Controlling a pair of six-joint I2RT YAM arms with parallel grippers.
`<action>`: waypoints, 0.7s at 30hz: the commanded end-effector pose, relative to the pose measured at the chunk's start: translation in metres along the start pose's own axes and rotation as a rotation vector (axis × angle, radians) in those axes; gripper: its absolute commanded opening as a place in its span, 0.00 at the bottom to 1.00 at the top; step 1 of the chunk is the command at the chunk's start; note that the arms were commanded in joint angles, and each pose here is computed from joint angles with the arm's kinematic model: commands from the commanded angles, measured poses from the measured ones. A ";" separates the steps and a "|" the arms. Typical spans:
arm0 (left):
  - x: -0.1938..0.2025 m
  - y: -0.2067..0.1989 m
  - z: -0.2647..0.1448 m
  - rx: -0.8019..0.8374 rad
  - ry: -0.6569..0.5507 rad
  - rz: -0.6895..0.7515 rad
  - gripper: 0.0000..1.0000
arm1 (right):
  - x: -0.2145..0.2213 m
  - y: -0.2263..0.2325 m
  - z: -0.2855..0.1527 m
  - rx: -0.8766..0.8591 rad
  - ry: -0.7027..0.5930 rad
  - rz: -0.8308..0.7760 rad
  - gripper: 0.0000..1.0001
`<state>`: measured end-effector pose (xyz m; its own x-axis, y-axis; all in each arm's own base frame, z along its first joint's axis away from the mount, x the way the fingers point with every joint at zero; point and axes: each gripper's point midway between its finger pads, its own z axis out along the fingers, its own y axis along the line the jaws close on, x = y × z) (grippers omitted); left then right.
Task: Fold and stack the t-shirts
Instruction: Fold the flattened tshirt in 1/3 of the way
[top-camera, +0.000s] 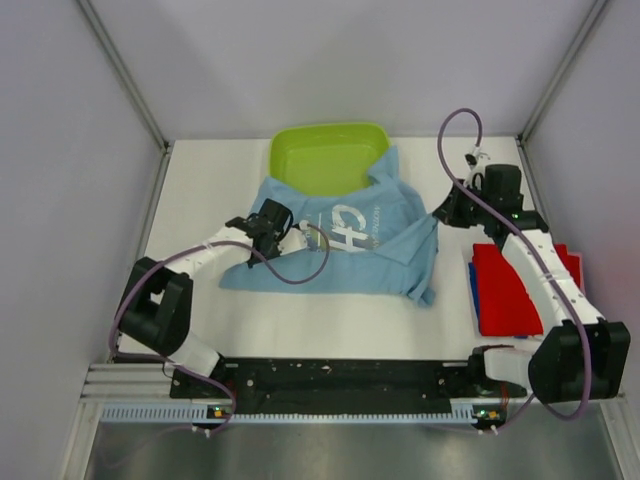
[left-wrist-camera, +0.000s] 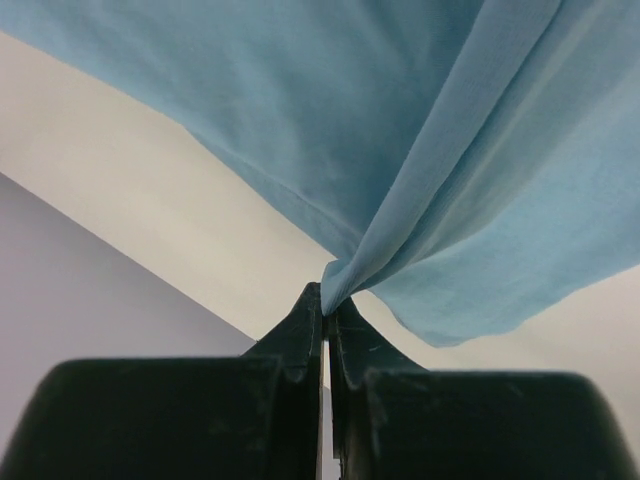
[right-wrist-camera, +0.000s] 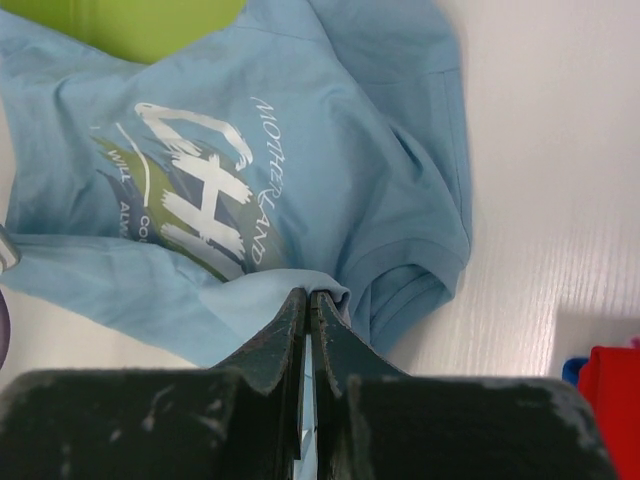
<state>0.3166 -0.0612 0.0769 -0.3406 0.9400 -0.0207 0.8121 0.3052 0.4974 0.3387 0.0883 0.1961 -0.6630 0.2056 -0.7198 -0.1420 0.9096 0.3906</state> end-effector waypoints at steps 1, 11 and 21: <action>-0.009 0.018 0.007 -0.053 -0.019 -0.033 0.00 | -0.019 0.002 0.014 -0.039 -0.040 -0.038 0.00; 0.002 0.080 0.008 -0.237 -0.018 -0.276 0.53 | -0.033 -0.007 0.068 -0.040 -0.012 -0.048 0.25; 0.021 0.053 -0.042 -0.105 -0.226 -0.224 0.58 | -0.017 -0.013 0.028 0.077 0.091 0.023 0.59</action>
<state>0.3705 -0.0055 0.1277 -0.5479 0.8012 -0.2406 0.5493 0.5615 0.6189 0.4071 0.0846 0.1515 -0.7624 0.1678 -0.6250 -0.0776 0.9352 0.3456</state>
